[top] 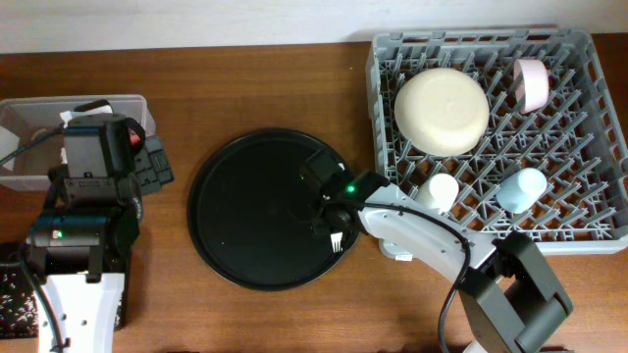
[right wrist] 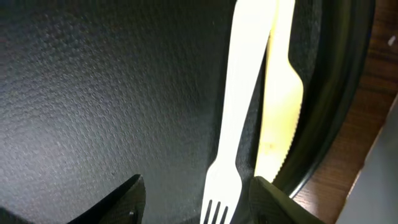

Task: Sort waste into correct bins and load items into the dishwasher rack
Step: 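Reach the right gripper to the white fork and yellow knife, grasp both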

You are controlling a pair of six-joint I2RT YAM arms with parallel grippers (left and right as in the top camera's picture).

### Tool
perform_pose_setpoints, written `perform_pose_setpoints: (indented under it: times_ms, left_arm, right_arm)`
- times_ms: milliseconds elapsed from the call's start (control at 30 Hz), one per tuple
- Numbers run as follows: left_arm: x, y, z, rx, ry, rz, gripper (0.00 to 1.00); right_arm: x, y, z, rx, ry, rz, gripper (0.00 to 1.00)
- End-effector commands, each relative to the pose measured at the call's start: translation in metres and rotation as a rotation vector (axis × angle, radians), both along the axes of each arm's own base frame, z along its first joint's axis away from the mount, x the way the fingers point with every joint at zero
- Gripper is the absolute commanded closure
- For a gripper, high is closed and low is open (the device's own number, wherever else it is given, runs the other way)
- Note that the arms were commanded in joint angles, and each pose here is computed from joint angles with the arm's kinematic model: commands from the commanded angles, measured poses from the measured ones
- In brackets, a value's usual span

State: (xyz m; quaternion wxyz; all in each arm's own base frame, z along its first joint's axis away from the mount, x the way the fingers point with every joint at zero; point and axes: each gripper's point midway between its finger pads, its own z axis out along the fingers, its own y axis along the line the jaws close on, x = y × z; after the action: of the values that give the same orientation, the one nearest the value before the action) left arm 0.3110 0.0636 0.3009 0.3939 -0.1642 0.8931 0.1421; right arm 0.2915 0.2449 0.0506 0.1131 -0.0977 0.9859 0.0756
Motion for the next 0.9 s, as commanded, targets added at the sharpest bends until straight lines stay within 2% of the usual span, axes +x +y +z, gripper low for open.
perform_pose_setpoints:
  times_ms: [0,100,167,200,233,367,400,500,533,867]
  left_arm:
    - [-0.002,0.003,0.004,0.004,-0.012,0.020,0.01]
    - [-0.002,0.003,0.004,0.004,-0.012,0.020,0.01]
    - [-0.002,0.003,0.004,0.004,-0.012,0.020,0.01]
    - [-0.002,0.003,0.004,0.004,-0.012,0.020,0.01]
    - [-0.002,0.003,0.004,0.004,-0.013,0.020,0.01]
    - [-0.003,0.003,0.003,0.004,-0.011,0.020,0.01]
    - [-0.003,0.003,0.003,0.004,-0.011,0.020,0.01]
    - [-0.003,0.003,0.003,0.004,-0.010,0.020,0.01]
    - [-0.003,0.003,0.003,0.004,-0.010,0.020,0.01]
    - [-0.003,0.003,0.003,0.004,-0.009,0.020,0.01]
  right_arm:
    - [0.001,-0.001,0.000,0.002,-0.010,-0.014,0.43]
    - [0.001,-0.001,-0.014,-0.016,0.013,-0.013,0.42]
    - [0.000,-0.001,-0.021,-0.026,0.026,-0.012,0.27]
    - [0.001,-0.002,-0.022,-0.029,0.025,-0.015,0.11]
    - [0.003,-0.001,-0.021,-0.026,0.019,-0.007,0.02]
    - [0.001,0.001,-0.021,-0.007,0.035,-0.004,0.02]
    - [0.001,0.001,-0.021,-0.007,0.035,-0.004,0.05]
    - [0.000,0.001,-0.022,-0.006,0.037,-0.013,0.43]
    - [0.001,0.001,-0.022,-0.009,0.036,-0.015,0.48]
    - [0.008,-0.010,-0.043,-0.089,0.024,-0.051,0.49]
